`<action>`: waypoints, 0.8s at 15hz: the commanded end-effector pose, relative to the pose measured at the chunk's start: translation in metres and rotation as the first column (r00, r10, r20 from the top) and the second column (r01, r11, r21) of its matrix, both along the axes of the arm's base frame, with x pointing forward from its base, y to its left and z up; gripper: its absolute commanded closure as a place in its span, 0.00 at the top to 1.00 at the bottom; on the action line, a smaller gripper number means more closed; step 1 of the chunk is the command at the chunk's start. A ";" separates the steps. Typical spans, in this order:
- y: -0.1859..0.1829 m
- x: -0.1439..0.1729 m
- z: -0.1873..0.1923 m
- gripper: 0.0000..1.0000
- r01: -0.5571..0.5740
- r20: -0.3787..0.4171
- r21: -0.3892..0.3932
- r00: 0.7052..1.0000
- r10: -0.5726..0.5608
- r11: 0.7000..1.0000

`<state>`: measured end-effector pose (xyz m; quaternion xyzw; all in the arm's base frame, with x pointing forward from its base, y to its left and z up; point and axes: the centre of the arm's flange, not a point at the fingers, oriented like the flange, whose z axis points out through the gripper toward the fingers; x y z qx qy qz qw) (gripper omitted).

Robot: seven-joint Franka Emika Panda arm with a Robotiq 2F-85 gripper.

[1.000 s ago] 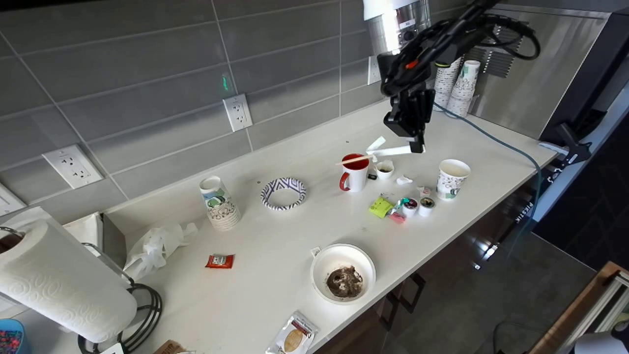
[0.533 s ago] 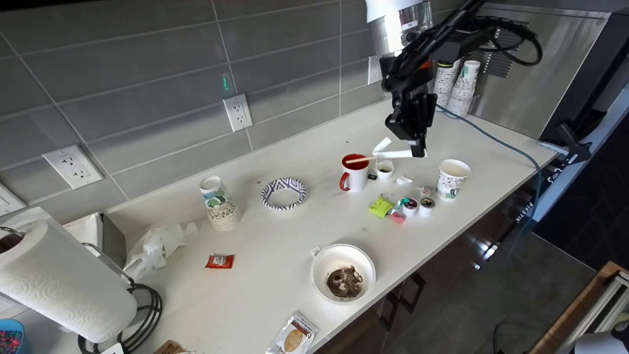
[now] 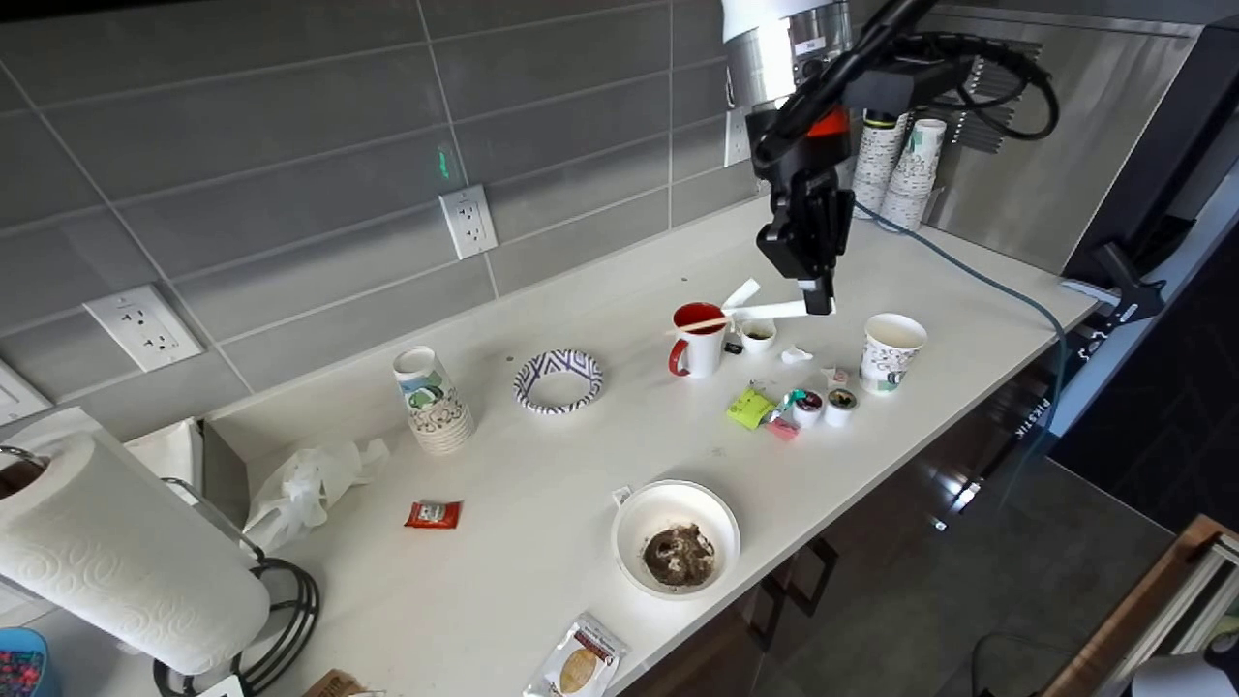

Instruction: Remove the wooden stirrer from the white packet.

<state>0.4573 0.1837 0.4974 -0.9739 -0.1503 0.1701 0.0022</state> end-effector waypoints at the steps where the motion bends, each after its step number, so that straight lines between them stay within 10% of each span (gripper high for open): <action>1: -0.005 -0.007 -0.002 0.00 0.089 -0.043 -0.085 0.995 -0.092 0.992; 6: 0.005 0.002 -0.008 0.00 -0.103 -0.010 0.090 0.995 0.104 0.991; 9: -0.009 -0.010 -0.001 0.00 0.073 -0.047 -0.092 0.996 -0.077 0.993; 12: -0.001 -0.001 -0.009 0.00 -0.056 -0.063 0.060 0.996 0.060 0.997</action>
